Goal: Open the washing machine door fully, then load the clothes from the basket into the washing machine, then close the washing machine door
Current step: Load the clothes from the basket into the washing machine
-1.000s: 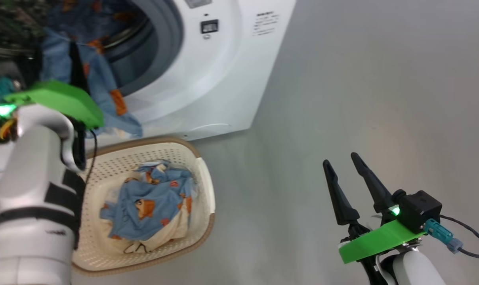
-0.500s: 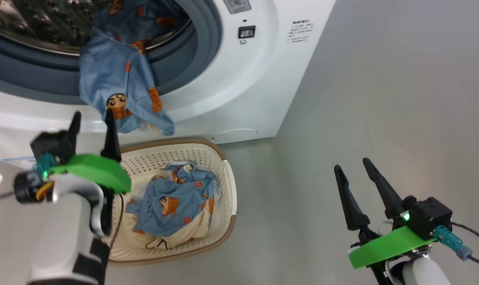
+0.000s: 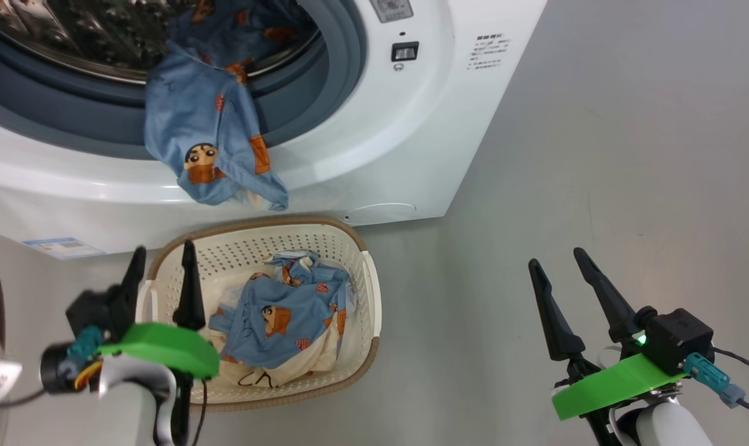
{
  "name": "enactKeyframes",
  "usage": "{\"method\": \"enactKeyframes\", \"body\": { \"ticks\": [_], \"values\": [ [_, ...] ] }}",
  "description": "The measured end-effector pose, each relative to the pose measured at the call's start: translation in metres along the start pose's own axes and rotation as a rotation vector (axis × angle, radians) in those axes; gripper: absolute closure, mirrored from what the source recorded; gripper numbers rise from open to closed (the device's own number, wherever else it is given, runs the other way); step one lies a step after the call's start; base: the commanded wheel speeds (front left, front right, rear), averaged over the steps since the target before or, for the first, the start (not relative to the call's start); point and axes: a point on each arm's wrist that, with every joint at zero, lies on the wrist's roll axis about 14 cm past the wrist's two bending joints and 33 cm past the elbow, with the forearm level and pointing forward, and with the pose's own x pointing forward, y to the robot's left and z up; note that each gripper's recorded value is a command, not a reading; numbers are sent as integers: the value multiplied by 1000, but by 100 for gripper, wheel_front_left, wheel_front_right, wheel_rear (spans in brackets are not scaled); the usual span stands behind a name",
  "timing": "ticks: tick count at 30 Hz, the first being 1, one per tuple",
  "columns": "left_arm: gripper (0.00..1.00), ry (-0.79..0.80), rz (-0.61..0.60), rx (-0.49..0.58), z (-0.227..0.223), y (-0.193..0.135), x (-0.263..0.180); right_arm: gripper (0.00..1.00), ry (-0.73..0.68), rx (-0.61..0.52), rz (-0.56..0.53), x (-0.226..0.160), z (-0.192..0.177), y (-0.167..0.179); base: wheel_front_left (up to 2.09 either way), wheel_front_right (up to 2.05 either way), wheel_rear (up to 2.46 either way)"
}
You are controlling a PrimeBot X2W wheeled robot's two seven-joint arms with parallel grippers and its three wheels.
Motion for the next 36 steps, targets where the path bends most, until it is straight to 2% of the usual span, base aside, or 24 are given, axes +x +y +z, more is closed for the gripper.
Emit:
{"method": "enactKeyframes", "body": {
  "ticks": [20,36],
  "values": [
    [0,58,83,-55,-23,22,-66,0,-4,-15,-7,-7,4,-4,0,0,0],
    [0,49,116,-77,-17,28,-84,0,-12,-19,-22,-17,9,-8,0,0,0]
  ]
}}
